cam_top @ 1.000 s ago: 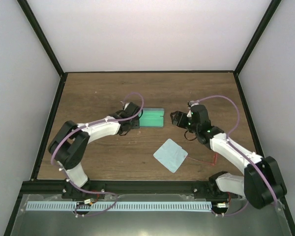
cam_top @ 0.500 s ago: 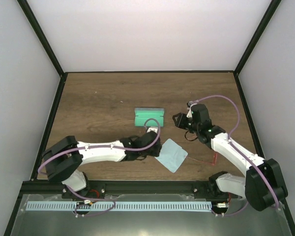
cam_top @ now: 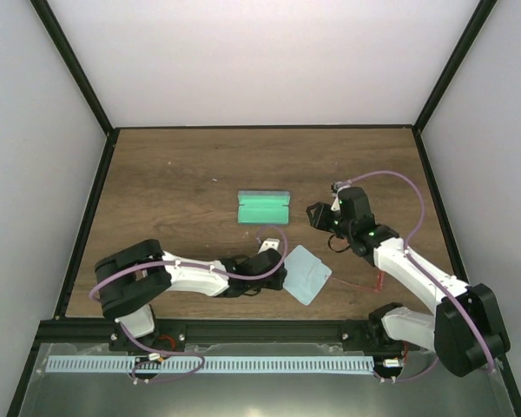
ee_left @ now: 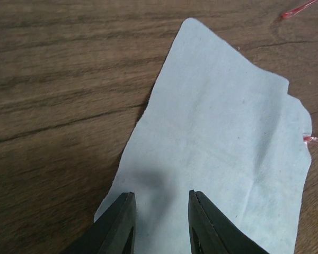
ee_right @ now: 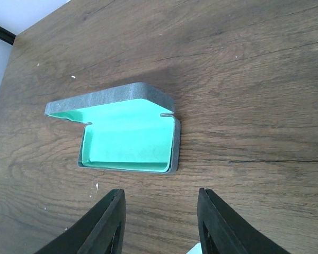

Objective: Organize the sunglasses
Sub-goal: Move the glasses cleaning cloth to the center of the board.

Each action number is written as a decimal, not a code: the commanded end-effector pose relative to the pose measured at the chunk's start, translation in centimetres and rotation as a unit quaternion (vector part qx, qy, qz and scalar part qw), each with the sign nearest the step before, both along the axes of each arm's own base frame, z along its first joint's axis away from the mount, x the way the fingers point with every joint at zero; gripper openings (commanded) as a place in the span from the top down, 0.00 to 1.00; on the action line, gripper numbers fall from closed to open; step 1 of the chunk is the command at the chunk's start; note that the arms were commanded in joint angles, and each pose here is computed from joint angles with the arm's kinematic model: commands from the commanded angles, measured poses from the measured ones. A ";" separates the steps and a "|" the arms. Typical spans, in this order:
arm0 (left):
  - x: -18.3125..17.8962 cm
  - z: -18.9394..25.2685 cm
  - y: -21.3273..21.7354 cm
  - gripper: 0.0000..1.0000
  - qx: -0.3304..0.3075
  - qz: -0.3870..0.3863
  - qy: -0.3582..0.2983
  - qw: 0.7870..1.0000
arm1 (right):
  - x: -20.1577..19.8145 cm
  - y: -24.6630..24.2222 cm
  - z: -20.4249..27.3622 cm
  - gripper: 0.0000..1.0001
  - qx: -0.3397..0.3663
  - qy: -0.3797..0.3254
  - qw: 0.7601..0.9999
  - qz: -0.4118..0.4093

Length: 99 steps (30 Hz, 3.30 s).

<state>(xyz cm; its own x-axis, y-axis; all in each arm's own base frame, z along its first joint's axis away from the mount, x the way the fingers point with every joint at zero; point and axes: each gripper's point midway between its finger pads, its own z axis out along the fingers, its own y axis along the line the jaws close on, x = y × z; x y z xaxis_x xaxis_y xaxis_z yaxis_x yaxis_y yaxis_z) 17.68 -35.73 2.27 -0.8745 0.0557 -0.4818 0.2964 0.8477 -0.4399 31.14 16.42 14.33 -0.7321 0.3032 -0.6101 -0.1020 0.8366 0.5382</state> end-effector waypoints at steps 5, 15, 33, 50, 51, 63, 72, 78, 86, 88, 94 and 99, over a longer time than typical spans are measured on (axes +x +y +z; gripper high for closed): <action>1.1 -2.4 1.9 0.70 0.055 0.033 -0.014 0.998 | 0.3 -0.7 0.1 0.59 -0.015 -0.014 1.000 -0.011; 4.2 -3.0 7.3 0.69 0.099 0.095 -0.022 0.990 | 0.3 -0.2 -0.4 0.57 -0.011 -0.008 1.000 0.001; 4.0 3.6 3.3 0.46 0.025 0.052 -0.068 0.996 | 0.1 1.6 -2.1 0.79 0.006 0.023 0.999 0.046; -4.2 -2.9 -0.3 0.46 -0.036 -0.027 0.039 0.998 | 0.3 1.4 -2.5 0.87 -0.003 0.027 0.999 0.039; -4.2 -3.0 0.4 0.46 -0.032 -0.021 0.038 0.999 | 0.3 1.4 -2.5 0.87 -0.004 0.028 0.999 0.039; -4.1 -1.9 7.5 0.42 0.011 0.036 0.005 0.999 | 0.4 1.4 -2.5 0.83 -0.002 0.027 0.999 0.040; -1.2 4.0 3.7 0.22 0.007 0.020 -0.076 0.997 | 0.0 2.1 -0.7 0.71 0.009 -0.013 0.998 0.063; 1.2 9.6 3.5 0.00 0.028 0.039 -0.134 0.990 | -0.3 2.5 -0.5 0.65 0.013 -0.022 0.997 0.074; 10.3 12.8 9.0 0.01 -0.010 0.131 -0.096 0.987 | -1.4 6.3 -4.6 0.91 0.047 0.065 0.983 0.166; 12.6 12.0 10.2 0.02 -0.017 0.158 -0.089 0.983 | -1.5 6.7 -5.1 0.94 0.043 0.071 0.982 0.172; 15.2 7.4 10.8 0.06 0.012 0.175 -0.043 0.983 | -1.9 7.6 -5.8 0.99 0.036 0.082 0.978 0.186; 14.9 7.6 12.2 0.06 0.019 0.181 -0.074 0.980 | -3.1 8.7 -6.2 0.99 0.027 0.097 0.972 0.213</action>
